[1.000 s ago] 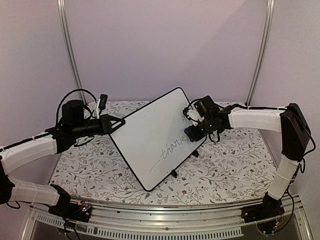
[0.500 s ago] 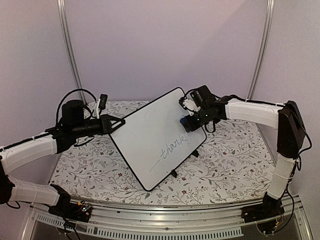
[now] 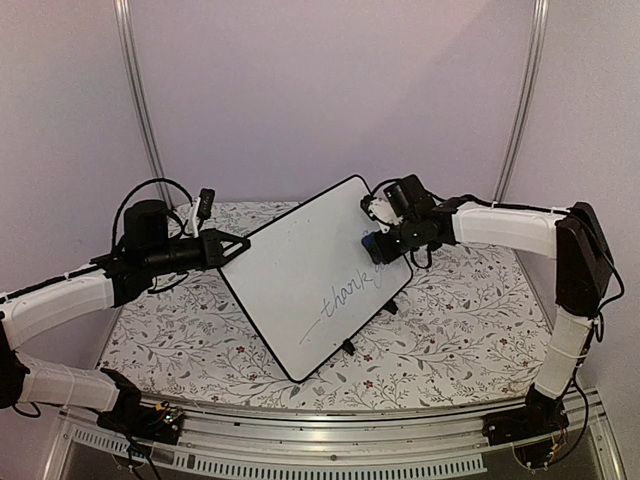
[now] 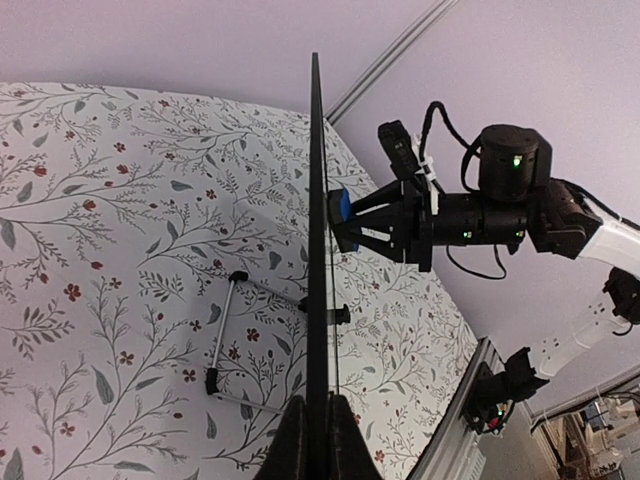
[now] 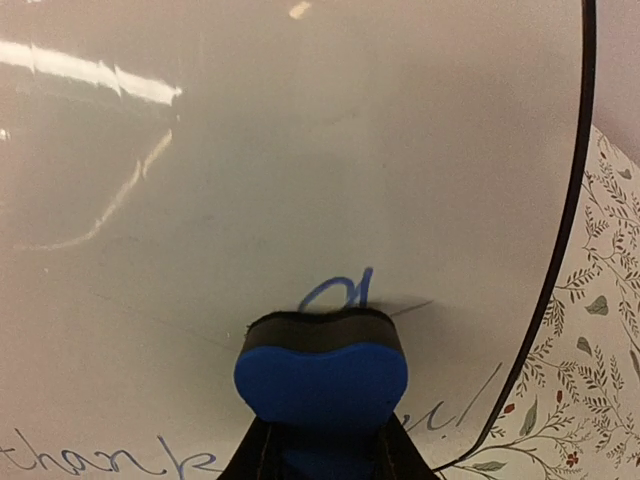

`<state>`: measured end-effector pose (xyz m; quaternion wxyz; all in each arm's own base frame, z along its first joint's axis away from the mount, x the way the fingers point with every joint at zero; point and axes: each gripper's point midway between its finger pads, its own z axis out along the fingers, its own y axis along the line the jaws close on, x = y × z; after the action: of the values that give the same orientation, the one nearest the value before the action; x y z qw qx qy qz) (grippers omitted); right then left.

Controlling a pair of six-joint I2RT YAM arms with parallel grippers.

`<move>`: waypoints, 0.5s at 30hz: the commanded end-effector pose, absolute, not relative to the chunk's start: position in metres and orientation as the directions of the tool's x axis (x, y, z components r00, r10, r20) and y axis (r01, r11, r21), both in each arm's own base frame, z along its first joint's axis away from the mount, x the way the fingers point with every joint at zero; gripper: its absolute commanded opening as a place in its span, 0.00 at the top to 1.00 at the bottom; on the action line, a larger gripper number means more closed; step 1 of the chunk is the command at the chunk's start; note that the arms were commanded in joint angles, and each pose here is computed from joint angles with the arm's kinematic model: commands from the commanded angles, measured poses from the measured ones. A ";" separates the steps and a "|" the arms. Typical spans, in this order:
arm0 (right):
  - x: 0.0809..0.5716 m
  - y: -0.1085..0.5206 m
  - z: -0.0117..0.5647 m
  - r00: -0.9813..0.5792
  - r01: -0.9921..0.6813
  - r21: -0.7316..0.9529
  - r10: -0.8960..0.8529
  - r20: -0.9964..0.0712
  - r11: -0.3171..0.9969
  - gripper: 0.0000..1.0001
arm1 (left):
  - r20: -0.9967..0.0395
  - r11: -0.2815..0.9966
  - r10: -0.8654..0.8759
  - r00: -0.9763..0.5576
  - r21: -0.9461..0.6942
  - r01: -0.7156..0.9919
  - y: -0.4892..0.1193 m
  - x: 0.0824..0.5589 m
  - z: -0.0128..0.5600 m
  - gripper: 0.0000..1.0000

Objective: Erase the whiteboard
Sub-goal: Erase the whiteboard on the whiteboard stand.

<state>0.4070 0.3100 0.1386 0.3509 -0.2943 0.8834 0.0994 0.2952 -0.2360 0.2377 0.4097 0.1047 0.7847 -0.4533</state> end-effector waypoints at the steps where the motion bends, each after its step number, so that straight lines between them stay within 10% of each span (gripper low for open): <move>1: 0.379 0.287 0.086 -0.657 -0.588 -0.023 -0.494 -0.570 0.809 1.00 | -0.838 0.469 -0.192 -0.510 -0.535 0.703 -0.249 0.283 0.285 1.00; 15: 0.413 0.307 0.135 -0.595 -0.593 -0.022 -0.457 -0.661 0.805 1.00 | -0.839 0.471 -0.193 -0.509 -0.534 0.702 -0.249 0.283 0.284 1.00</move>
<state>0.3913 0.2899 0.1198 0.3141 -0.2913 0.8994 0.0867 0.2944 -0.2370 0.2393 0.4122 0.1114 0.7817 -0.4546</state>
